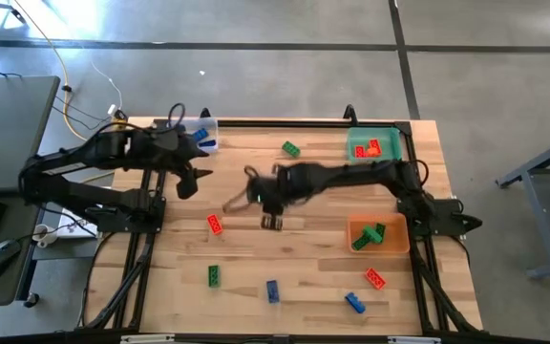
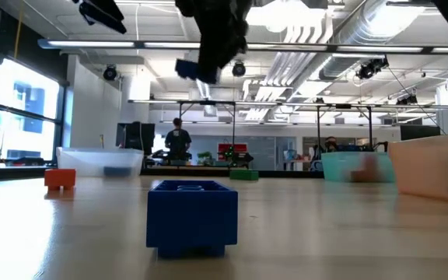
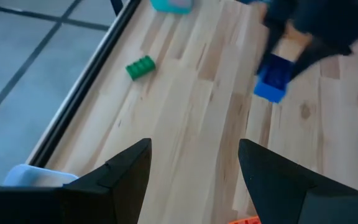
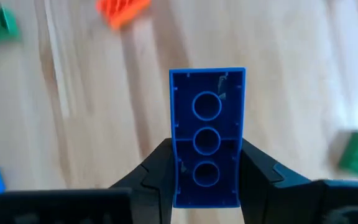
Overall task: Sort & place blocks by color
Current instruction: Put the blue game piece into the transparent bin
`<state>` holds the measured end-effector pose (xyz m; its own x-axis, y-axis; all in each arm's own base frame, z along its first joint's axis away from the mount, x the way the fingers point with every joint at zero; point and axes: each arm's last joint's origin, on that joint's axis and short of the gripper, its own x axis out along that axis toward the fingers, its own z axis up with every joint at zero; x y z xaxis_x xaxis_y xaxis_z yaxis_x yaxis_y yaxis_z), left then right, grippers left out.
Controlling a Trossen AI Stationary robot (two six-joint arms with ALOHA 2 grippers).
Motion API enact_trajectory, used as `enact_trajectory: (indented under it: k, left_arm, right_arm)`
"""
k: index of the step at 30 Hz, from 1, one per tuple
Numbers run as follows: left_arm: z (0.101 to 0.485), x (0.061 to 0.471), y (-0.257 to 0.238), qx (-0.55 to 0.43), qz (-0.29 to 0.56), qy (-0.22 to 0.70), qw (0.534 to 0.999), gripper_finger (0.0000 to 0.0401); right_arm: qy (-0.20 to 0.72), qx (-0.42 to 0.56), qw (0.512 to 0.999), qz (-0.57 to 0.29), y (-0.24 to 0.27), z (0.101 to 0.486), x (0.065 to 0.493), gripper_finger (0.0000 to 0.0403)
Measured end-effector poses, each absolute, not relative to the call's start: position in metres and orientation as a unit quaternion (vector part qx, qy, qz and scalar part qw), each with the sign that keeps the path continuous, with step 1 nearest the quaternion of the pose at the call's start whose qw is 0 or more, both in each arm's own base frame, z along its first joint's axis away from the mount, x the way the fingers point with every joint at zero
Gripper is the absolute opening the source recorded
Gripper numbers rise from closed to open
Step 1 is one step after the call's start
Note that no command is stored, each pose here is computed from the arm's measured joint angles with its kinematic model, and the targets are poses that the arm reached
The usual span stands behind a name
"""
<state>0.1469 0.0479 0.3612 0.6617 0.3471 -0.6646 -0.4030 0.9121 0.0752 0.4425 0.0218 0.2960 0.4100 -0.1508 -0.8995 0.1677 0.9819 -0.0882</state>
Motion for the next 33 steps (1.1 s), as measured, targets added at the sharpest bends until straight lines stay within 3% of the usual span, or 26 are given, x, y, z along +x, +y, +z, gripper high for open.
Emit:
enact_trajectory:
  k: [12, 21, 33]
  left_arm:
    - [0.376, 0.140, 0.048, -0.024, 0.244, 0.283, 0.927, 0.0231]
    - [0.389, 0.143, 0.062, -0.026, 0.296, 0.206, 0.932, 0.0264]
    - [0.388, 0.161, 0.078, -0.022, 0.255, 0.192, 0.947, 0.0271]
  right_arm:
    - [0.434, -0.008, 0.899, -0.057, -0.050, 0.368, 0.440, 0.0102]
    - [0.353, 0.006, 0.935, 0.028, -0.094, 0.388, 0.435, 0.0102]
    - [0.255, 0.004, 0.962, 0.097, -0.140, 0.406, 0.425, 0.0102]
